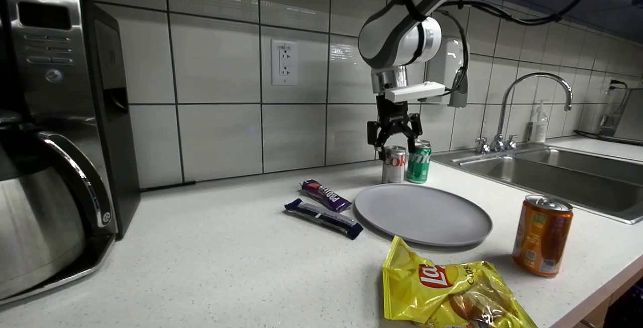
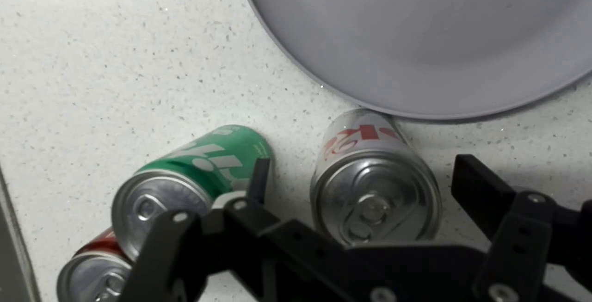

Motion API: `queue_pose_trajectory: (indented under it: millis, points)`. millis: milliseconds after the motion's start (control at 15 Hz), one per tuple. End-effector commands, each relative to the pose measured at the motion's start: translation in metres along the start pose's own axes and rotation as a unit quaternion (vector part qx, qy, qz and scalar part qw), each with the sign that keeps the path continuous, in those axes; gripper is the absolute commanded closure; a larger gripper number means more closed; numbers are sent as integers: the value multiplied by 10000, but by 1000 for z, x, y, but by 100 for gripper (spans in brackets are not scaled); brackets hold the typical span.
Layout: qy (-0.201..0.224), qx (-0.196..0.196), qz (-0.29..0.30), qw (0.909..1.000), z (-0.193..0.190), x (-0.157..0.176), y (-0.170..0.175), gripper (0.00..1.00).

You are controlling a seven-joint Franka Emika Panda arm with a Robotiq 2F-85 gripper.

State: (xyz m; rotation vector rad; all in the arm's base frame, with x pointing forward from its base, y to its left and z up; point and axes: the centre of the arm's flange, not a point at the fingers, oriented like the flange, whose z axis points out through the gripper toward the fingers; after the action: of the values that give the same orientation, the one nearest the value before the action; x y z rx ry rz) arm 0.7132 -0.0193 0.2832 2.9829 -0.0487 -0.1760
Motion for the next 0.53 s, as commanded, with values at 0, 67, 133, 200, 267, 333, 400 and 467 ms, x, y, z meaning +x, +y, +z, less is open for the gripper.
queue_pose_trajectory:
  millis: [0, 67, 133, 200, 267, 333, 400, 467]
  points:
    - [39, 30, -128, 9999, -5, 16, 2, 25]
    - [58, 31, -131, 9999, -5, 17, 2, 26]
    - [66, 29, -129, 9999, -5, 18, 1, 35]
    - [69, 36, -122, 9999, -5, 18, 1, 42]
    - [70, 38, -119, 9999, -5, 18, 0, 51]
    - [73, 39, -124, 9999, -5, 18, -1, 58]
    - [82, 47, -122, 9999, -6, 18, -1, 61]
    - [78, 59, -114, 9999, -5, 18, -1, 61]
